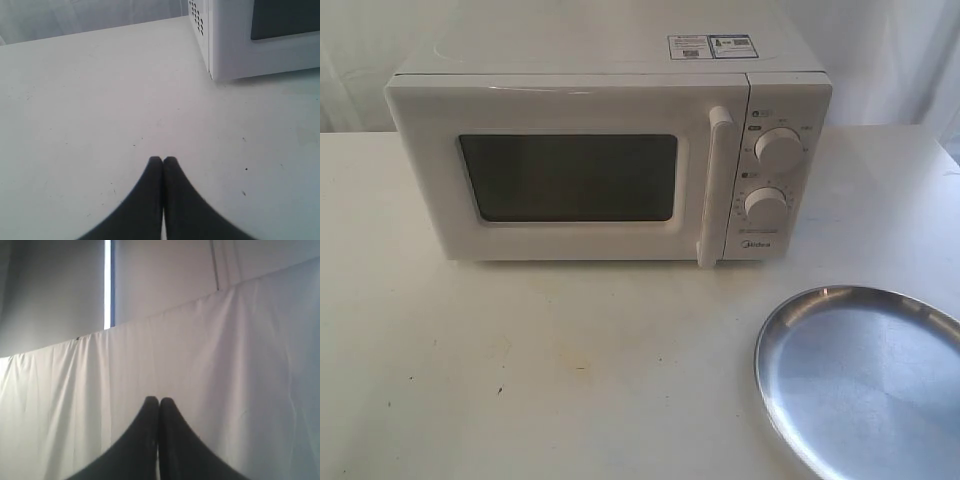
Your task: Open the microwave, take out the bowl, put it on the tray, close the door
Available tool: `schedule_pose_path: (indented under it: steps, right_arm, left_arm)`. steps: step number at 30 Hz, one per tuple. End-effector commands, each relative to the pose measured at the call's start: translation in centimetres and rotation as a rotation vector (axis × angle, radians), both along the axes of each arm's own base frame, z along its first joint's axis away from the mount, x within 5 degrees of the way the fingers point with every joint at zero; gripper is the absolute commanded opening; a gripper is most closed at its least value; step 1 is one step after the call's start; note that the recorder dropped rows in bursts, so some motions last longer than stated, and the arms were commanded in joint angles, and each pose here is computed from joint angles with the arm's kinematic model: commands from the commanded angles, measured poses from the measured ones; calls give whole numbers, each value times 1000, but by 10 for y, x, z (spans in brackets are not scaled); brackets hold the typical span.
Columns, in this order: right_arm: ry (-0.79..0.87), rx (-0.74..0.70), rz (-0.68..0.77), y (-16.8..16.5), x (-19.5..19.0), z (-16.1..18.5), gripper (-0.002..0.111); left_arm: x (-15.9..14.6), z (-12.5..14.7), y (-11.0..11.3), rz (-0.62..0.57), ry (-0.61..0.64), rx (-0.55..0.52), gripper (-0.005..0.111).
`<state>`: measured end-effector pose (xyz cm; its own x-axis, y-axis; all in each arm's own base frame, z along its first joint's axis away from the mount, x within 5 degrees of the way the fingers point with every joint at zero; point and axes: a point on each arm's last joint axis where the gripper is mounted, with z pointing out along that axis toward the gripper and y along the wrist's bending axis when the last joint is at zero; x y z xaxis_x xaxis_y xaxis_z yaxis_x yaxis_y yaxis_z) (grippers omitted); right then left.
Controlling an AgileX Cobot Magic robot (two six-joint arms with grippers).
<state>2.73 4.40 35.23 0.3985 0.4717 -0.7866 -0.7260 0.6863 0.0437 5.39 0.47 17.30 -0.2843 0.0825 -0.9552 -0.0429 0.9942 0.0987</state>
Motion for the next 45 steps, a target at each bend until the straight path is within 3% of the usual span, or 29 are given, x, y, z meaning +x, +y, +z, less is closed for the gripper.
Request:
schedule_pose_path:
  steps: [1, 5, 12, 17, 23, 31, 33, 40, 45]
  right_arm:
    - [31, -256, -3, 24, 47, 24, 0]
    - [98, -404, 87, 49, 104, 3, 0]
    - [233, -578, 219, 82, 192, -79, 0]
    - [223, -630, 312, 90, 206, -112, 0]
    - [333, -686, 197, 62, 229, -136, 0]
    - [417, -645, 242, 57, 239, -163, 1]
    - [413, -660, 261, 61, 239, -173, 9]
    - [382, -681, 301, 72, 246, -191, 55]
    - [348, -650, 280, 83, 255, -182, 55]
  left_arm:
    - [0, 1, 0, 1, -5, -10, 0]
    - [0, 1, 0, 1, -5, -10, 0]
    - [0, 1, 0, 1, -5, -10, 0]
    - [0, 1, 0, 1, -5, -10, 0]
    - [0, 1, 0, 1, -5, -10, 0]
    - [0, 1, 0, 1, -5, -10, 0]
    - [0, 1, 0, 1, -5, -10, 0]
    - [0, 1, 0, 1, -5, -10, 0]
    - [0, 1, 0, 1, -5, -10, 0]
